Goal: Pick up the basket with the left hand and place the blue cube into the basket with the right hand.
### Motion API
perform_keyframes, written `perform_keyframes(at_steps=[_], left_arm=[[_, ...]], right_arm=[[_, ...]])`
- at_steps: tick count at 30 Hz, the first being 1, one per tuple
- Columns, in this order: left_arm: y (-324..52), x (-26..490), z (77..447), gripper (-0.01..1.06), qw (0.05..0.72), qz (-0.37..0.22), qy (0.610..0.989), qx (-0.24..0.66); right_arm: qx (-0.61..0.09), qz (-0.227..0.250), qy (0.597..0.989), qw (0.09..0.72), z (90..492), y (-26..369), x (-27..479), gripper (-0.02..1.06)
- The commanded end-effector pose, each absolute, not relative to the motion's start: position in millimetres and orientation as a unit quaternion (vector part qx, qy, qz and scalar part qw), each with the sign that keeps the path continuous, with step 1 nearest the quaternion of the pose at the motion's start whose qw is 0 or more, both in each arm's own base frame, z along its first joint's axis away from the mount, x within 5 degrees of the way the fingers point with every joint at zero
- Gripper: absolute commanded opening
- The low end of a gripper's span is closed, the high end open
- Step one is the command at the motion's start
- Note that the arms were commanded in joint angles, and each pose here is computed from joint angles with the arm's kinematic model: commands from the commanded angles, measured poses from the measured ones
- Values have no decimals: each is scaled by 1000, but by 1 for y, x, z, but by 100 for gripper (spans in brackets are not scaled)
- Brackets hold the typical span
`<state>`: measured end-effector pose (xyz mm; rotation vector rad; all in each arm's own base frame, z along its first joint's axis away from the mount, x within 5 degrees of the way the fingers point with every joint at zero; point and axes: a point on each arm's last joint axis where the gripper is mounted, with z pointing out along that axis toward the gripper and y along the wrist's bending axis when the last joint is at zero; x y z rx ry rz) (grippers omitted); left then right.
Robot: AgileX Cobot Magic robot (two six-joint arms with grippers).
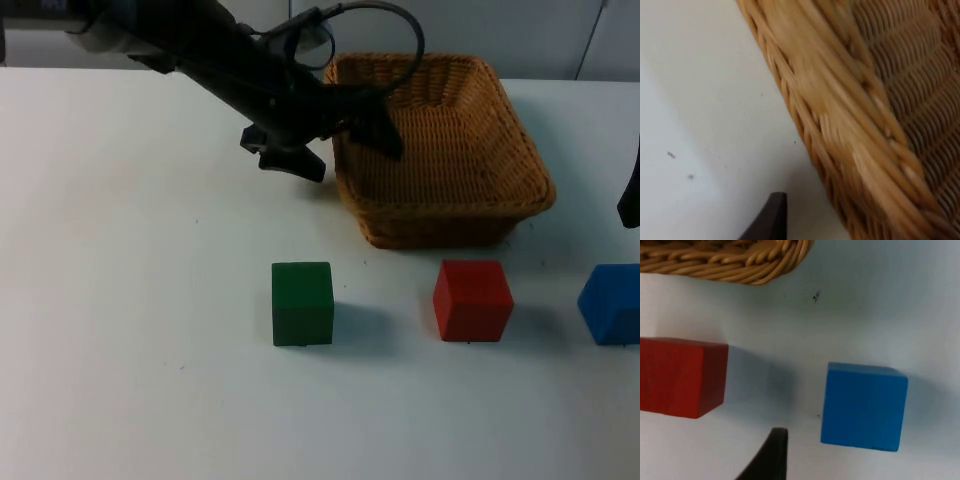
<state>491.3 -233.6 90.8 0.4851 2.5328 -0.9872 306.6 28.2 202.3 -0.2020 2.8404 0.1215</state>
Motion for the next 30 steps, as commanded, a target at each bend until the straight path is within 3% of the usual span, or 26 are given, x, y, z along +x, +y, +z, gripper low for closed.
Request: perform_keyframes(at_steps=[1,5,9,13,14,17,25,28,29,30], left_arm=[[-248,489,96,104,206,-355,896,171],[-254,487,93,101,207,-353,896,171],[-254,488,88,89,200,-355,901,150],[-254,490,87,60,208,-351,902,143],[-254,490,87,60,208,-351,902,143],[-254,492,87,45,222,-347,901,136],[-253,503,93,39,267,-356,892,83],[-253,505,94,19,279,-361,888,63],[-253,505,94,19,279,-361,888,63],[-253,507,95,5,284,-364,886,54]], right_arm=[[-70,42,984,156,205,29,309,101],[-70,42,984,156,205,29,309,101],[-70,42,984,156,205,29,309,101],[-70,42,984,156,205,29,309,101],[-70,42,984,156,205,29,309,101],[-70,42,984,161,205,29,310,101],[-68,43,982,169,206,29,311,101],[-67,43,982,169,206,29,311,101],[-67,43,982,169,206,29,311,101],[-67,43,982,170,206,29,312,101]])
